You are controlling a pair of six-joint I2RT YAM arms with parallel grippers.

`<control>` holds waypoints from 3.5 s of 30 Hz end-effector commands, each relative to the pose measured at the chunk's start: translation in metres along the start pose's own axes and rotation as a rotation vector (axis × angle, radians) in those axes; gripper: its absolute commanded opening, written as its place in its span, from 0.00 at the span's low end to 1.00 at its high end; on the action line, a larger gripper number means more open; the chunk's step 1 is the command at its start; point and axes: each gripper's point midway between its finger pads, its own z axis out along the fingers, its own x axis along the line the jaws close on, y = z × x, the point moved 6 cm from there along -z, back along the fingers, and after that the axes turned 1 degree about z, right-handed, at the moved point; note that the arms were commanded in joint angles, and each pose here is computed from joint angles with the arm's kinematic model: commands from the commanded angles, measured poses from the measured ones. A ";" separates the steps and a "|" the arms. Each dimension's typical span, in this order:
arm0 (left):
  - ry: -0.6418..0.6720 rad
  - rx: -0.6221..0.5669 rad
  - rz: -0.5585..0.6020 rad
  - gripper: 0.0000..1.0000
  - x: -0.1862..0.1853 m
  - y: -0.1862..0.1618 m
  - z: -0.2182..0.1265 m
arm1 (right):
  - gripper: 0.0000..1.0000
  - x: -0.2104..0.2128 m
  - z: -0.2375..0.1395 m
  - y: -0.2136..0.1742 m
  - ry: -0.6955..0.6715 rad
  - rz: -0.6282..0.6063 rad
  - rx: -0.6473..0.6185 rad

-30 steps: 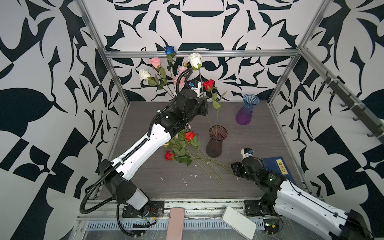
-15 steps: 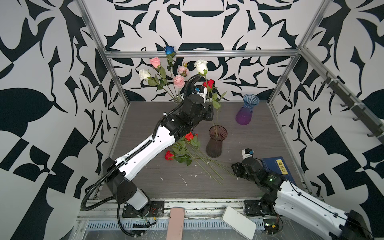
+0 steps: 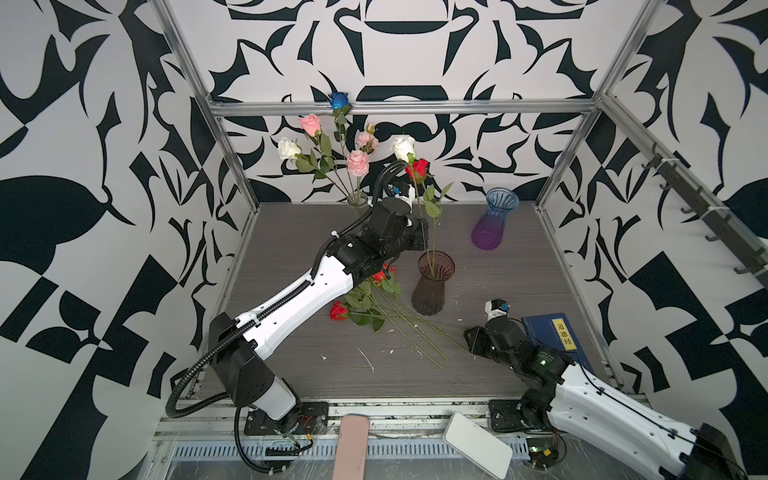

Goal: Arrange the flowers into the vase
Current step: 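Lower the white rose stem into the pink glass vase, then open the left gripper and return it to the rose bunch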

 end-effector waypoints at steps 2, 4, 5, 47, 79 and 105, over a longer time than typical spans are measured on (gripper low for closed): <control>-0.061 0.039 -0.166 0.00 0.011 -0.009 0.004 | 0.26 -0.002 -0.002 0.003 0.001 0.030 -0.032; -0.082 0.037 -0.234 0.00 0.018 -0.011 0.005 | 0.26 -0.002 -0.003 0.003 0.003 0.030 -0.031; -0.085 0.035 -0.250 0.00 0.020 -0.012 0.005 | 0.26 -0.001 -0.003 0.004 0.004 0.031 -0.034; 0.134 0.037 -0.364 0.67 0.107 -0.056 -0.062 | 0.26 -0.006 -0.007 0.000 -0.003 0.001 -0.021; 0.380 0.564 -0.813 0.20 0.214 -0.150 0.049 | 0.30 0.033 0.041 -0.001 -0.003 -0.118 0.179; 0.504 0.670 -0.803 0.20 0.235 -0.169 0.075 | 0.31 0.016 0.026 0.009 -0.056 -0.102 0.112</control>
